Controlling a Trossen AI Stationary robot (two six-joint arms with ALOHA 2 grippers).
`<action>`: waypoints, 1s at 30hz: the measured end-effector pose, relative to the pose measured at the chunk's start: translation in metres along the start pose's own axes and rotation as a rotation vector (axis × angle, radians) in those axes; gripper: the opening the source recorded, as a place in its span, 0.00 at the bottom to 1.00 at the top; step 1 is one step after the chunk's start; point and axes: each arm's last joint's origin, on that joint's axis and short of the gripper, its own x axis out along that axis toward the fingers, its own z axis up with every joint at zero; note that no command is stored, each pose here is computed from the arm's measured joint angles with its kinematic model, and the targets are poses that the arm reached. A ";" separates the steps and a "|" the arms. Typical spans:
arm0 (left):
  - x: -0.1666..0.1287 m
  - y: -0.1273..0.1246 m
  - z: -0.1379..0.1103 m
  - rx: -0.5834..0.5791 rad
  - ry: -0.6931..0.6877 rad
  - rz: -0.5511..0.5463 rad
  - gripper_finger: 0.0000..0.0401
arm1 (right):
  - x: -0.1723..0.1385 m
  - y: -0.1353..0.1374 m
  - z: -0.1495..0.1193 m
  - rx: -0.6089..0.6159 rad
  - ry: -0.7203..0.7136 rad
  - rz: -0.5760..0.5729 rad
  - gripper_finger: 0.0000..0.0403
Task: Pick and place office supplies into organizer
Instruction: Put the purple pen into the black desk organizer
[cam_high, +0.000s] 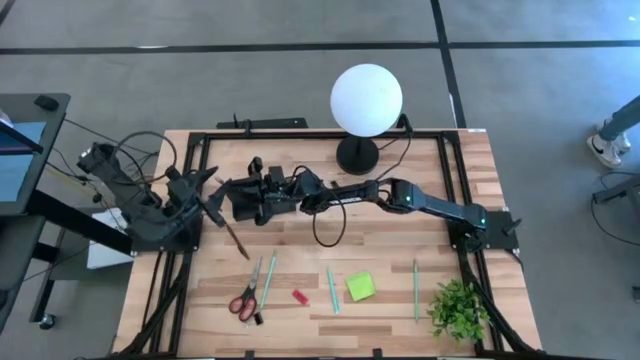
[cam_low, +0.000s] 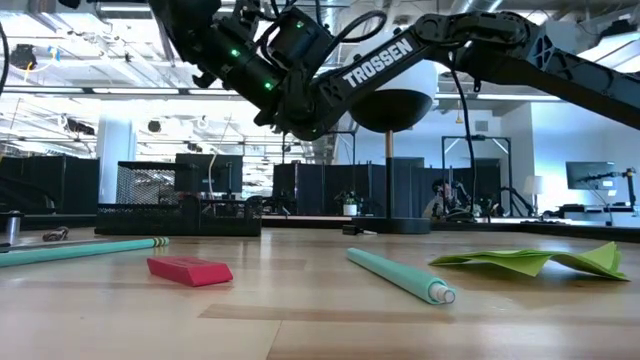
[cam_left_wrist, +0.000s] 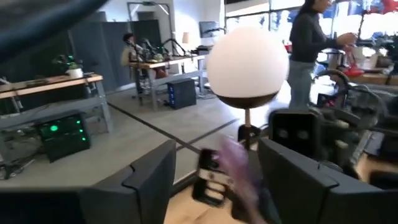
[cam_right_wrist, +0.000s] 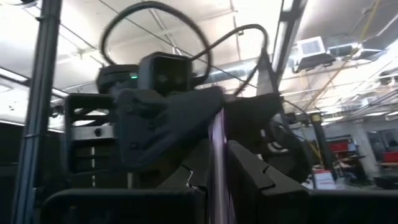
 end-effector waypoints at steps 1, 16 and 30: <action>0.002 0.000 0.000 0.004 0.002 0.009 0.57 | 0.000 0.001 0.000 0.001 0.000 0.000 0.06; 0.021 -0.003 -0.002 0.038 0.038 0.006 0.08 | 0.003 -0.009 0.003 0.013 0.014 -0.032 0.09; 0.020 0.009 -0.003 0.084 0.018 0.149 0.04 | 0.001 -0.021 0.011 0.113 -0.020 -0.038 0.16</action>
